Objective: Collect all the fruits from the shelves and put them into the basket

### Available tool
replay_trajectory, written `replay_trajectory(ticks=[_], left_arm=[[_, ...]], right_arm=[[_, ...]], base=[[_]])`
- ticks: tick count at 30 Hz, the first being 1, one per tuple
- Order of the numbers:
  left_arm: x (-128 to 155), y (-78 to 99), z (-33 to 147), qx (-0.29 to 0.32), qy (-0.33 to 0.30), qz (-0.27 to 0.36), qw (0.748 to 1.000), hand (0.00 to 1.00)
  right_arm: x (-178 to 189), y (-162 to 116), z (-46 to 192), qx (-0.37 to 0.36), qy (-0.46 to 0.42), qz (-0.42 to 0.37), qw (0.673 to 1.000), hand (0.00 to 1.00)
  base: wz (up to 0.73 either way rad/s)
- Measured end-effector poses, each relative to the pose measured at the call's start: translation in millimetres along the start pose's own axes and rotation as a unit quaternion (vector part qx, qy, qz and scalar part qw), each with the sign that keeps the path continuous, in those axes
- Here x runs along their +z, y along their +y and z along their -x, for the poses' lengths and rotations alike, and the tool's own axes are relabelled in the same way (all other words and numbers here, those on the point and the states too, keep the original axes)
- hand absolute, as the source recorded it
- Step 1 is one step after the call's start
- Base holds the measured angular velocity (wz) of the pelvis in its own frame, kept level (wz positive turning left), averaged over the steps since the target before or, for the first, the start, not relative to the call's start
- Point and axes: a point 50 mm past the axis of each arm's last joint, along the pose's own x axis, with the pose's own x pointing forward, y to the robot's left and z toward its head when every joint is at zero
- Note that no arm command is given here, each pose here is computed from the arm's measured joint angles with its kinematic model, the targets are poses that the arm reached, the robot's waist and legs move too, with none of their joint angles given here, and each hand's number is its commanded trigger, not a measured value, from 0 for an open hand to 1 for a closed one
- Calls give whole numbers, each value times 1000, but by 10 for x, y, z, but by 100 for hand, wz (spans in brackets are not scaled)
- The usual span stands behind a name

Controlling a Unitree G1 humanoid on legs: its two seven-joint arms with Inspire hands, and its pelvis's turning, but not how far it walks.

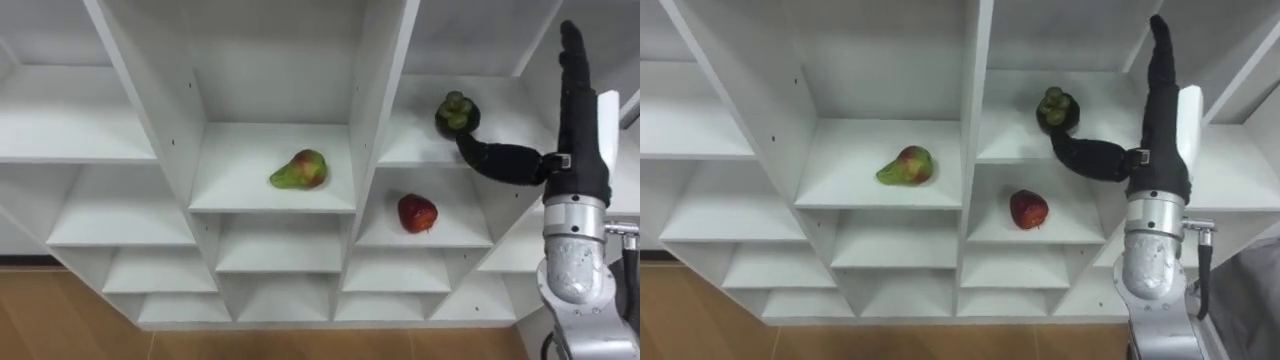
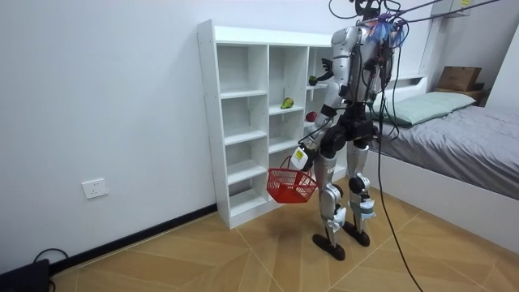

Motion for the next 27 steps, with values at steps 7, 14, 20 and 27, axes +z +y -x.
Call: replay_trajectory(ticks=[7,14,20,27], left_arm=[[41,-22,-10,-2,-1,1,1000,100],[62,-26,-15,-8,-1,1,1000,100],[93,-9,-20,-14,-3,-9,1000,100],[111,0,-27,-22,-1,-8,1000,100]], right_arm=[[10,37,-119,5,8,-5,1000,0],[-10,115,-155,29,16,5,999,0],[-38,153,-144,46,30,13,998,0],[-98,163,-195,45,45,19,998,0]], base=[[4],[5],[0],[0]])
